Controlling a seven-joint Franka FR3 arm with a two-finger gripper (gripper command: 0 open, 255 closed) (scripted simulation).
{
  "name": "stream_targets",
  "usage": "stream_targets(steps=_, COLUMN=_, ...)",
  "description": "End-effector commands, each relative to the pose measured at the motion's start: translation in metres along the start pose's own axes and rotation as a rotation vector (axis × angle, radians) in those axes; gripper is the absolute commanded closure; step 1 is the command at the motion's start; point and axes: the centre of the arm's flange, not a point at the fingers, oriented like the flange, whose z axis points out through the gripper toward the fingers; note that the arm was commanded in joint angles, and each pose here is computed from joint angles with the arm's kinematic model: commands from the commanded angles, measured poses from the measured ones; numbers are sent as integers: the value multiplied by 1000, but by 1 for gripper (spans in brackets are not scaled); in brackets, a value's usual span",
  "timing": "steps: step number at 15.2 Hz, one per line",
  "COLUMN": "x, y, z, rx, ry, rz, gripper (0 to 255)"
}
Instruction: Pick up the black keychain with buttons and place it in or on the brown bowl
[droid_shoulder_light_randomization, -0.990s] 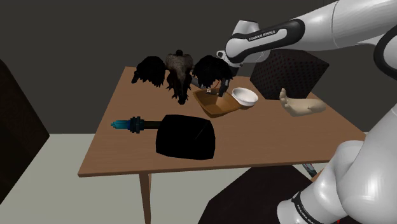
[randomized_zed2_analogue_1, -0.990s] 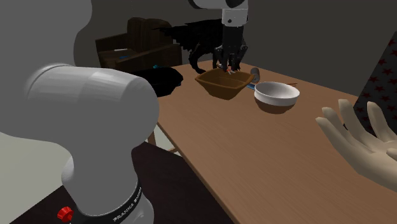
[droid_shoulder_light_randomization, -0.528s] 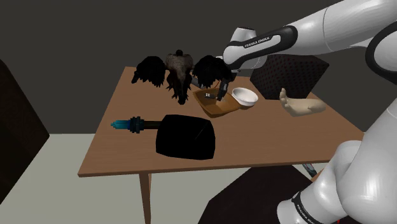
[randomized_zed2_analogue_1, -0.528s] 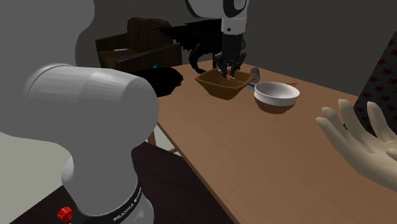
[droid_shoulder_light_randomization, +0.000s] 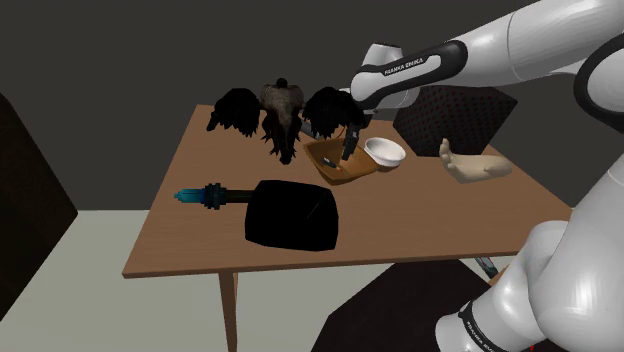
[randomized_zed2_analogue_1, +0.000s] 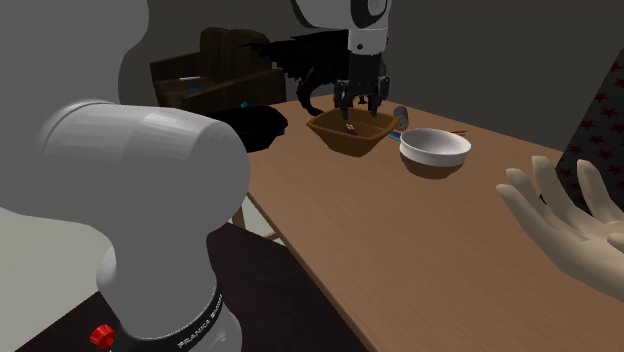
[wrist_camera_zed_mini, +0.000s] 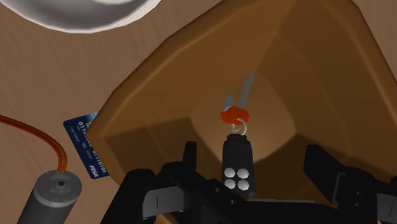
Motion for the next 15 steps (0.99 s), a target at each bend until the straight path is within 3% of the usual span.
stream_targets(steps=1, x=0, y=0, z=0, rx=0, ry=0, rz=0, gripper=0)
stream_targets(steps=3, x=0, y=0, z=0, rx=0, ry=0, rz=0, gripper=0)
stream_targets(steps=7, x=0, y=0, z=-50, rx=0, ry=0, rz=0, gripper=0)
stream_targets(steps=15, x=0, y=0, z=-50, rx=0, ry=0, rz=0, gripper=0)
